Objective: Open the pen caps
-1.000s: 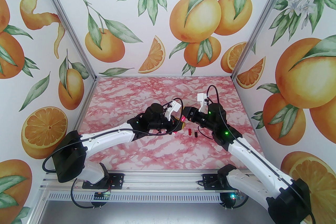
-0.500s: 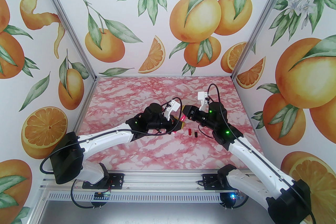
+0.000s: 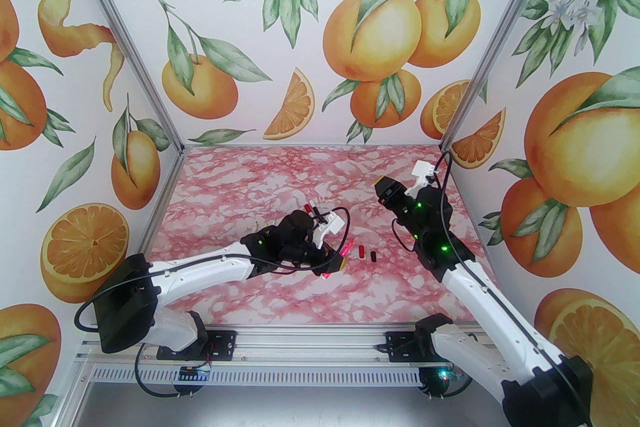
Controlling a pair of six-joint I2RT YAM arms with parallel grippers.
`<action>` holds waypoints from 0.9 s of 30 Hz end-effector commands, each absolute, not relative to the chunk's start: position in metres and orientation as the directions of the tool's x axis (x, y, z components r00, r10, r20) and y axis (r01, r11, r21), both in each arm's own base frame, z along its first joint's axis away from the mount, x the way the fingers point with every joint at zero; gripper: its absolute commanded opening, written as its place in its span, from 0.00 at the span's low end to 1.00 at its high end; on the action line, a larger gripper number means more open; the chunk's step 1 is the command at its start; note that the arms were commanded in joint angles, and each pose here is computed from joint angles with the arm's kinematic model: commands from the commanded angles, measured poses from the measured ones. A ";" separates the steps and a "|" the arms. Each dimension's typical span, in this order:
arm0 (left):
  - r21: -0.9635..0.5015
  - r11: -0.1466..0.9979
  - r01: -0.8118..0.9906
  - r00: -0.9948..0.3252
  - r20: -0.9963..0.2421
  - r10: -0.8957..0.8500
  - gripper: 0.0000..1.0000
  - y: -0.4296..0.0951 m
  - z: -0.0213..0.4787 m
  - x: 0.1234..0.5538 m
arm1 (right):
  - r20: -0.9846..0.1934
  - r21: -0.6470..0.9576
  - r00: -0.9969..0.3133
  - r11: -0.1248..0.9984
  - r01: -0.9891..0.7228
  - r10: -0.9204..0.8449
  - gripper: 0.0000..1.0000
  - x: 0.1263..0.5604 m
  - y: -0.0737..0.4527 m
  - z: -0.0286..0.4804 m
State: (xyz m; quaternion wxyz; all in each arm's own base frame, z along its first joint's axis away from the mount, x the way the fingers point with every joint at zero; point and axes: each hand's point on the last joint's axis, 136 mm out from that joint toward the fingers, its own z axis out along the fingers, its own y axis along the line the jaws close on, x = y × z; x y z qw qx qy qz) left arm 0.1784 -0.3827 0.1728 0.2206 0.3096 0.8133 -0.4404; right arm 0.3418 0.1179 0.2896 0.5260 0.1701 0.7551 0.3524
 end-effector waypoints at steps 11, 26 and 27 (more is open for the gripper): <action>-0.449 0.601 0.662 -0.651 -0.741 0.164 0.01 -0.316 0.205 0.221 | -0.673 0.381 -0.691 0.925 -0.016 0.265 0.13 0.278 0.096 0.175; -0.429 0.637 0.640 -0.634 -0.764 0.122 0.01 -0.277 0.213 0.227 | -0.540 0.277 -0.807 0.956 0.100 0.241 0.14 0.261 0.080 0.085; -0.431 0.637 0.639 -0.636 -0.762 0.121 0.01 -0.277 0.213 0.227 | -0.535 0.280 -0.809 0.955 0.102 0.244 0.14 0.263 0.081 0.082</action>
